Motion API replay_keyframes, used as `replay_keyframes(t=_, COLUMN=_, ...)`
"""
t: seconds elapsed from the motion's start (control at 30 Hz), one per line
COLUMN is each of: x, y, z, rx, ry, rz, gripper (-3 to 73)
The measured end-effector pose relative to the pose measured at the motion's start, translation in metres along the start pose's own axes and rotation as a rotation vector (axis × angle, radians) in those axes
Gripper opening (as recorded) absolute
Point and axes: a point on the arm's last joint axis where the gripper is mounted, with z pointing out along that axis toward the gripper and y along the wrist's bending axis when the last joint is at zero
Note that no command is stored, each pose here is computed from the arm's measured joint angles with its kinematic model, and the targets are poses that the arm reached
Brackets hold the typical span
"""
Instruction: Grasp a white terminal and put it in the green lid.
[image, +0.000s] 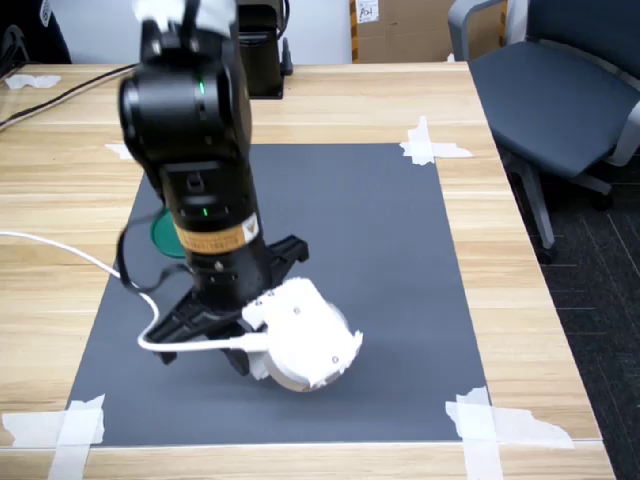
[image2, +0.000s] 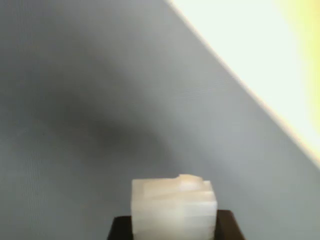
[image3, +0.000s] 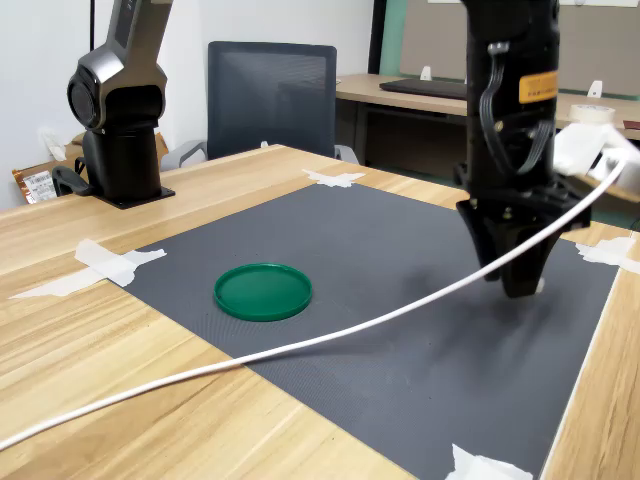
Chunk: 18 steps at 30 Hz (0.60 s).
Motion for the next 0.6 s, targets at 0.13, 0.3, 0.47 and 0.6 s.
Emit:
replay_keyframes(t=0.13, x=0.004, y=-0.010, z=-0.032, rx=0.055, ry=-0.049, rz=0.023, gripper=26.0)
replay_keyframes(t=0.3, x=0.028, y=-0.021, z=-0.064, rx=0.103, ry=-0.060, rz=0.059, gripper=26.0)
replay_keyframes(t=0.47, x=0.054, y=-0.017, z=-0.079, rx=0.105, ry=-0.030, rz=0.046, gripper=26.0)
replay_keyframes(t=0.6, x=0.073, y=-0.002, z=-0.078, rx=0.068, ry=0.008, rz=0.033, gripper=26.0)
